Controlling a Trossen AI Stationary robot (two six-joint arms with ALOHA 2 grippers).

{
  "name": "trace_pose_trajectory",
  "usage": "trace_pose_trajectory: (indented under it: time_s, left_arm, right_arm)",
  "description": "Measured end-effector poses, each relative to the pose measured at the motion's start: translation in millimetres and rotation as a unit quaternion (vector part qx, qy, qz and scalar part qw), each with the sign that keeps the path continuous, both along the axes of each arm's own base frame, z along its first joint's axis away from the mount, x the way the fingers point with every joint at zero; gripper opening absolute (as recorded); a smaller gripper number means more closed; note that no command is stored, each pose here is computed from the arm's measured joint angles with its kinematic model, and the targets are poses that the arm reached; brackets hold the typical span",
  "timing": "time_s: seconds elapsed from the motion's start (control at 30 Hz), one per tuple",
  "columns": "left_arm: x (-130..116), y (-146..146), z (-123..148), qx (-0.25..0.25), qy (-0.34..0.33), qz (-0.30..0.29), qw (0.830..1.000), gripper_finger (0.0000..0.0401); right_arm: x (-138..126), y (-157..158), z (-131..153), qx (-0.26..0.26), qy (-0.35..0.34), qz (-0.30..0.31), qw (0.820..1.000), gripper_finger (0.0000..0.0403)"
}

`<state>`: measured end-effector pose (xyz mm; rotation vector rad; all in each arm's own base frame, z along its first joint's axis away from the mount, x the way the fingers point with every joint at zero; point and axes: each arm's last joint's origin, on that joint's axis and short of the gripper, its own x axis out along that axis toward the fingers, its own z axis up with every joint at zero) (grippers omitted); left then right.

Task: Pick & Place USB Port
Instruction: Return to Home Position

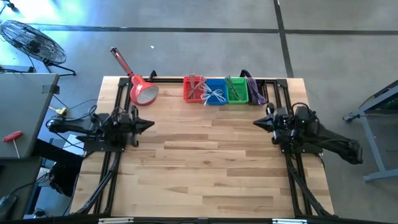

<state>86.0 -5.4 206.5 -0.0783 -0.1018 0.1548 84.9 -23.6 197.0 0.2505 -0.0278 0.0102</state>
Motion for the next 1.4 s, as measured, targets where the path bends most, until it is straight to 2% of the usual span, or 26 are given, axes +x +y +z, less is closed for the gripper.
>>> trace_pose_trajectory:
  time_s: [0.17,0.4,0.8,1.2,1.4]
  left_arm:
    - [6.5,-1.3,-18.1,-0.003,-0.007,-0.004,1.0,0.0]
    - [9.0,-2.3,-28.4,-0.012,0.003,-0.014,1.0,0.0]
    - [9.6,-3.8,-33.2,0.029,0.028,-0.036,0.999,0.0]
    - [9.7,-3.8,-33.7,0.03,0.029,-0.036,0.998,0.0]
    - [9.8,-3.8,-33.9,0.031,0.029,-0.036,0.998,0.0]
  right_arm:
    - [4.7,-1.9,-13.3,-0.005,-0.013,0.0,1.0,0.0]
    - [8.0,-1.4,-21.9,-0.024,-0.029,0.007,0.999,0.0]
    - [9.7,8.7,-18.2,-0.098,-0.053,0.052,0.992,0.0]
    - [10.8,15.9,-18.9,-0.082,-0.052,0.084,0.992,0.0]
    - [12.1,23.7,-18.7,-0.089,-0.054,0.063,0.993,0.0]
